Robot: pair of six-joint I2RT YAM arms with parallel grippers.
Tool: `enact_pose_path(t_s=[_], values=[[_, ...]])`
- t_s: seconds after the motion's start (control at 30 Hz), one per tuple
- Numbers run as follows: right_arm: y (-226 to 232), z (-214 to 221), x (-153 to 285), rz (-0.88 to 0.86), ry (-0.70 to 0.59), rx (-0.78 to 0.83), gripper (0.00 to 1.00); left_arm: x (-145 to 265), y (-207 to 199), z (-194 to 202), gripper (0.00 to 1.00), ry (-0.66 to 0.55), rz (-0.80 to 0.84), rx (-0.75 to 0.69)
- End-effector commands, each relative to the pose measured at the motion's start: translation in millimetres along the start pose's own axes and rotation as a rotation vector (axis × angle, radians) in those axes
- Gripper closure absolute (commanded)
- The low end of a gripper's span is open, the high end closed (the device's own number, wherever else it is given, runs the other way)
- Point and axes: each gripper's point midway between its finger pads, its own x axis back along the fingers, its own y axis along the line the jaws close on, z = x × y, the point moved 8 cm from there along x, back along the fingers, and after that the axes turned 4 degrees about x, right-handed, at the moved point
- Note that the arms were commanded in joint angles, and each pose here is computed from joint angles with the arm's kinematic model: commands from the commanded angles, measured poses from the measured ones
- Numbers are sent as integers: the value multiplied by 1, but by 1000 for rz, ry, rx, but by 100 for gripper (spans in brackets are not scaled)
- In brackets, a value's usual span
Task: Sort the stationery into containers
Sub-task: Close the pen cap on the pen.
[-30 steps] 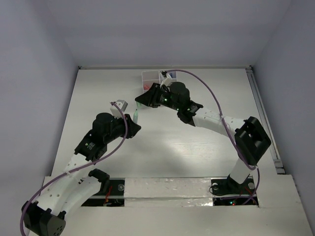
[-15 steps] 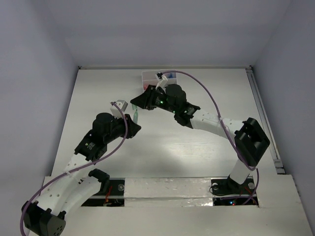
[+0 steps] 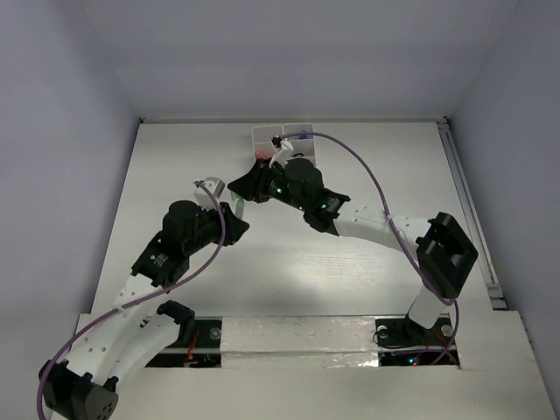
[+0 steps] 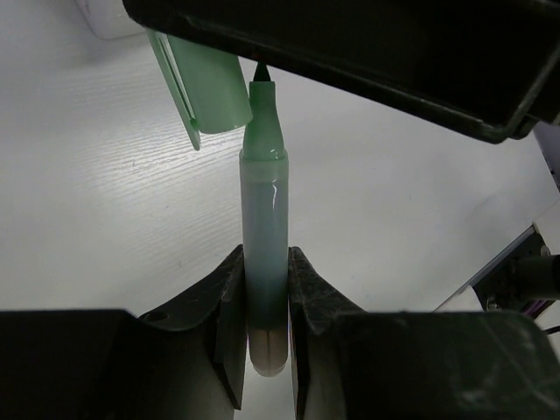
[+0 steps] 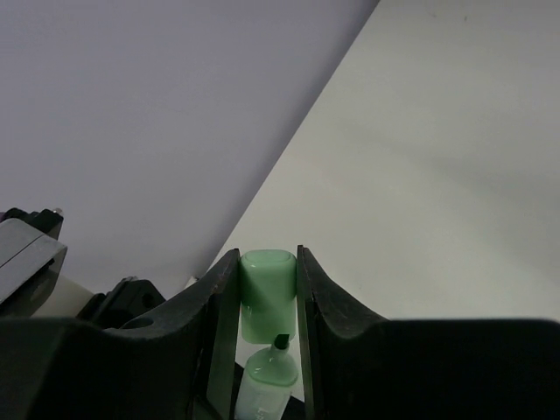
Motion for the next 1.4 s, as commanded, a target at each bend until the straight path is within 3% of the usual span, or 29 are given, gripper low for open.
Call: enact_pose_path(t_s=[0.0,0.33,1.37], values=[[15,-26,3,-6,-88,51,100,1,-6,-12,100,-55,41,-29],[19,-44,4,44,-147,101,100,0,-6,-11,100,-46,48,-28],[27,-21,-1,16,-76,63,97,11,-2,-23,100,-133,-11,-26]])
